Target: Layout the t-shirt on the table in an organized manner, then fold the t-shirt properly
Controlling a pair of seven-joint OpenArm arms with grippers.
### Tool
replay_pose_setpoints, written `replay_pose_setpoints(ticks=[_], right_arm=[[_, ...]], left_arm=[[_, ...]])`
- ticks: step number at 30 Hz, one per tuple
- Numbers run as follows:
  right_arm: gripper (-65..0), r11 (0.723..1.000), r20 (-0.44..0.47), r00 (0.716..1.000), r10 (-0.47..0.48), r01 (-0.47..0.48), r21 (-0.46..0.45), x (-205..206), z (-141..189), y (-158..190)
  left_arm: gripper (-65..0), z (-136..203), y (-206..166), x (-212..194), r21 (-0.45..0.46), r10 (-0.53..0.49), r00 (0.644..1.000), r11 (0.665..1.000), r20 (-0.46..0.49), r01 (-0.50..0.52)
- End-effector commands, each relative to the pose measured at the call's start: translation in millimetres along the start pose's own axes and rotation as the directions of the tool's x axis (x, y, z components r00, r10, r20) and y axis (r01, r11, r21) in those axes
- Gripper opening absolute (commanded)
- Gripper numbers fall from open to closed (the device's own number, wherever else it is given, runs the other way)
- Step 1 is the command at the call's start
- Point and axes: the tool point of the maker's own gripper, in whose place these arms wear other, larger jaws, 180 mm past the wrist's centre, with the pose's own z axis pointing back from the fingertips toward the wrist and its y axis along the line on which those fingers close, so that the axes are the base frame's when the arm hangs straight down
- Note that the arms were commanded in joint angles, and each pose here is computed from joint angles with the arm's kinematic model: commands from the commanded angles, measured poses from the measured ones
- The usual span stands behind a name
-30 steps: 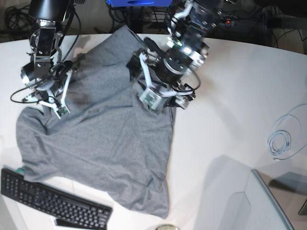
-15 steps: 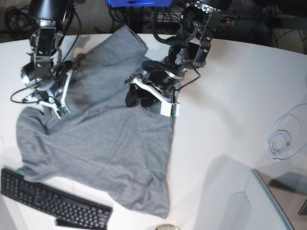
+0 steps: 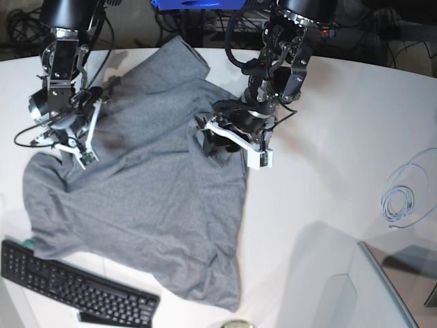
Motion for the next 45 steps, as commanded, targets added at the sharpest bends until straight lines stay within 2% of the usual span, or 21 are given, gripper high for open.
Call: replay_pose_setpoints(ticks=[1, 6, 7, 9, 11, 12, 20, 25, 29, 31, 32, 33, 34, 35, 36, 39, 41, 42, 45], right_arm=[[-64.2, 0.999, 0.037, 0.999, -0.007, 0.008, -0.032, 14.0, 3.2, -12.3], [-64.2, 0.999, 0.041, 0.999, -0.007, 0.009, -0.034, 16.1, 3.4, -13.5], [-64.2, 0.999, 0.041, 0.999, -0.007, 0.009, -0.034, 16.1, 3.4, -13.5], [-64.2, 0.999, 0.041, 0.999, -0.007, 0.009, -0.034, 16.1, 3.4, -13.5], [-64.2, 0.999, 0.041, 0.999, -0.007, 0.009, -0.034, 16.1, 3.4, -13.5], [-64.2, 0.999, 0.042, 0.999, -0.008, 0.009, -0.033, 16.4, 3.3, -12.9], [-64.2, 0.999, 0.043, 0.999, -0.01, 0.011, -0.031, 17.0, 3.3, -11.7], [-64.2, 0.999, 0.043, 0.999, -0.01, 0.011, -0.031, 17.0, 3.3, -11.7], [-64.2, 0.999, 0.042, 0.999, -0.01, 0.011, -0.031, 15.8, 4.2, -10.7], [-64.2, 0.998, 0.079, 0.995, -0.052, 0.055, -0.028, 23.9, 10.2, -10.6], [-64.1, 0.991, 0.124, 0.984, -0.128, 0.131, -0.02, 29.5, 17.1, -14.5], [-63.9, 0.97, 0.178, 0.955, -0.239, 0.245, -0.012, 30.3, 28.4, -25.1], [-62.7, 0.935, 0.242, 0.907, -0.344, 0.355, -0.002, 31.0, 40.6, -39.8], [-59.9, 0.906, 0.277, 0.868, -0.411, 0.423, 0.017, 30.3, 48.3, -48.7], [-55.4, 0.881, 0.269, 0.843, -0.465, 0.471, 0.047, 25.0, 49.5, -49.1], [-36.3, 0.825, 0.197, 0.803, -0.563, 0.562, 0.065, -2.7, 49.8, -58.9], [-25.5, 0.788, 0.209, 0.762, -0.613, 0.608, 0.092, -8.3, 52.3, -63.1], [-23.1, 0.769, 0.208, 0.742, -0.637, 0.629, 0.11, -11.3, 51.2, -62.1], [-26.9, 0.758, 0.166, 0.74, -0.652, 0.64, 0.127, -20.9, 39.1, -59.1]], left_arm=[[-36.5, -2.0, -12.7, 11.6, -0.036, 0.002, 0.999, 0.999, 0.037, -0.001], [-37.4, -9.7, -13.7, 15.9, -0.038, -0.007, 0.999, 0.999, 0.033, 0.008], [-39.3, -11.2, -11.7, 14.3, -0.033, -0.006, 1.0, 0.999, 0.027, 0.007], [-47.7, -12.3, -9.9, 11.9, -0.028, -0.003, 1.0, 1.0, 0.02, 0.004], [-62.0, -12.2, -10.2, 12.1, -0.029, -0.004, 1.0, 1.0, 0.019, 0.004], [-65.0, -12.1, -11.0, 12.3, -0.031, -0.005, 1.0, 1.0, 0.02, 0.005], [-65.0, 1.6, -31.5, 34.6, -0.084, -0.027, 0.999, 0.996, 0.033, 0.03], [-65.0, 15.3, -43.7, 54.1, -0.11, -0.038, 0.996, 0.993, 0.084, 0.047], [-65.0, 31.2, 1.4, 87.0, -0.013, -0.011, 0.986, 1.0, 0.167, 0.013], [-65.0, 41.8, 25.3, 104.8, 0.037, -0.021, 0.978, 0.999, 0.207, 0.014], [-65.0, 48.0, 35.5, 113.8, 0.059, -0.03, 0.973, 0.998, 0.227, 0.017], [-65.0, 55.3, 45.2, 121.9, 0.081, -0.046, 0.969, 0.996, 0.245, 0.026], [-65.0, 64.0, 58.5, 123.4, 0.111, -0.058, 0.967, 0.993, 0.249, 0.03], [-65.0, 71.6, 68.8, 125.6, 0.135, -0.07, 0.965, 0.99, 0.254, 0.036], [-65.0, 80.3, 79.6, 127.5, 0.16, -0.08, 0.963, 0.986, 0.259, 0.039], [-65.0, 107.6, 109.7, 133.6, 0.236, -0.099, 0.954, 0.971, 0.282, 0.031], [-65.0, 126.1, 126.5, 137.1, 0.281, -0.101, 0.947, 0.96, 0.306, 0.012], [-65.0, 134.8, 135.7, 139.0, 0.305, -0.101, 0.943, 0.952, 0.316, 0.0], [-65.0, 153.0, 153.8, 138.7, 0.354, -0.1, 0.939, 0.935, 0.33, -0.024]])
